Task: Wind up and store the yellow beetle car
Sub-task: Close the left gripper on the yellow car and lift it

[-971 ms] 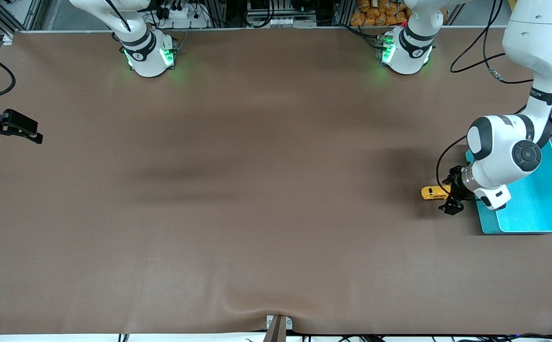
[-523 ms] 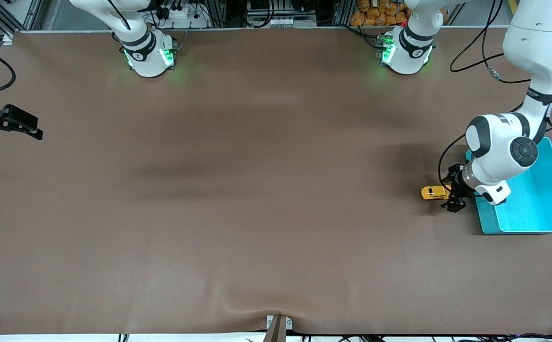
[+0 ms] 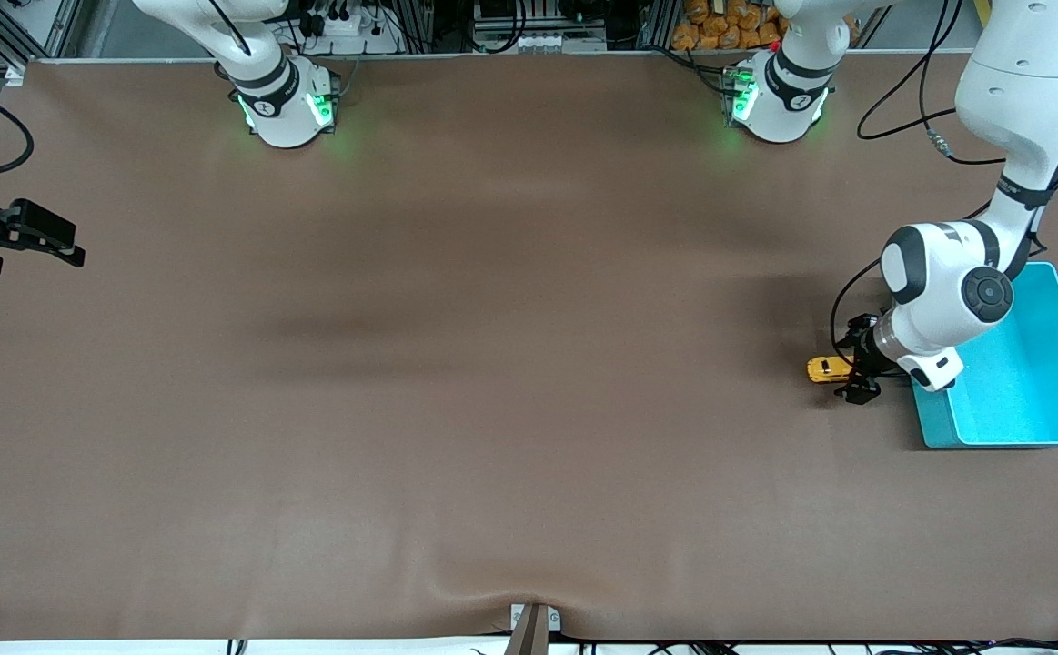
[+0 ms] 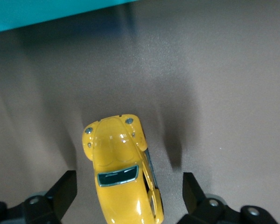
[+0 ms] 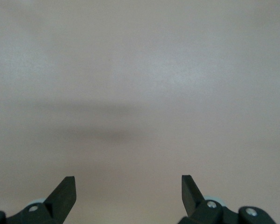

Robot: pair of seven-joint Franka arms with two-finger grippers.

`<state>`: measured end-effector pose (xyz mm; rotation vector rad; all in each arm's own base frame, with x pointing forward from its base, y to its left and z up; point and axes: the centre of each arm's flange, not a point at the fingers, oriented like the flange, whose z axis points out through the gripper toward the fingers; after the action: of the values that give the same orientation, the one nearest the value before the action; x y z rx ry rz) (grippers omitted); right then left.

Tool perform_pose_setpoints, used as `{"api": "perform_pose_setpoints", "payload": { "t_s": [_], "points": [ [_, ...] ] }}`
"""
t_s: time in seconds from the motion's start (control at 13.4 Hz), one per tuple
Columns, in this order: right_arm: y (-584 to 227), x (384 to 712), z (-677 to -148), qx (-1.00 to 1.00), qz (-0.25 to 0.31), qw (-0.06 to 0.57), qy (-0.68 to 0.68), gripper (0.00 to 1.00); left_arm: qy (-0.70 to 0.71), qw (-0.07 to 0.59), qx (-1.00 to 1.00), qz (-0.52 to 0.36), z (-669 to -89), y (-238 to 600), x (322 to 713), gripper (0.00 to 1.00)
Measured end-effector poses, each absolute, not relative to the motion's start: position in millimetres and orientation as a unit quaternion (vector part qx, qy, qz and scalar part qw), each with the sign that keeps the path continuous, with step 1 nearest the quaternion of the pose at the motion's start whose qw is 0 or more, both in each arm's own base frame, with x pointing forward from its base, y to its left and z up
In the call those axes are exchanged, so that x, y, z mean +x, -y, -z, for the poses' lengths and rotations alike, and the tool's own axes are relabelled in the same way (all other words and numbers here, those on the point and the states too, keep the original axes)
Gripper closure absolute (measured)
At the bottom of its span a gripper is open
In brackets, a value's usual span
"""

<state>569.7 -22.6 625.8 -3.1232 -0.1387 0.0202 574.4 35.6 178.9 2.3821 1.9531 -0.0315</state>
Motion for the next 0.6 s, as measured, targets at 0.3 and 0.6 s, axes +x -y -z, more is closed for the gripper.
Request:
{"api": "perform_pose_setpoints", "payload": {
  "t_s": [0.3,0.6],
  "points": [
    [21.4,569.7,-626.5,-0.999,-0.005,0.008,0.045,0.00,-0.645,0.033,0.764,0.008,-178.6,-35.9,575.2,0.35],
    [21.4,569.7,-626.6,-0.999,-0.005,0.008,0.045,0.00,-0.638,0.042,0.769,-0.002,-195.6,-24.2,581.3,0.50]
  ]
}}
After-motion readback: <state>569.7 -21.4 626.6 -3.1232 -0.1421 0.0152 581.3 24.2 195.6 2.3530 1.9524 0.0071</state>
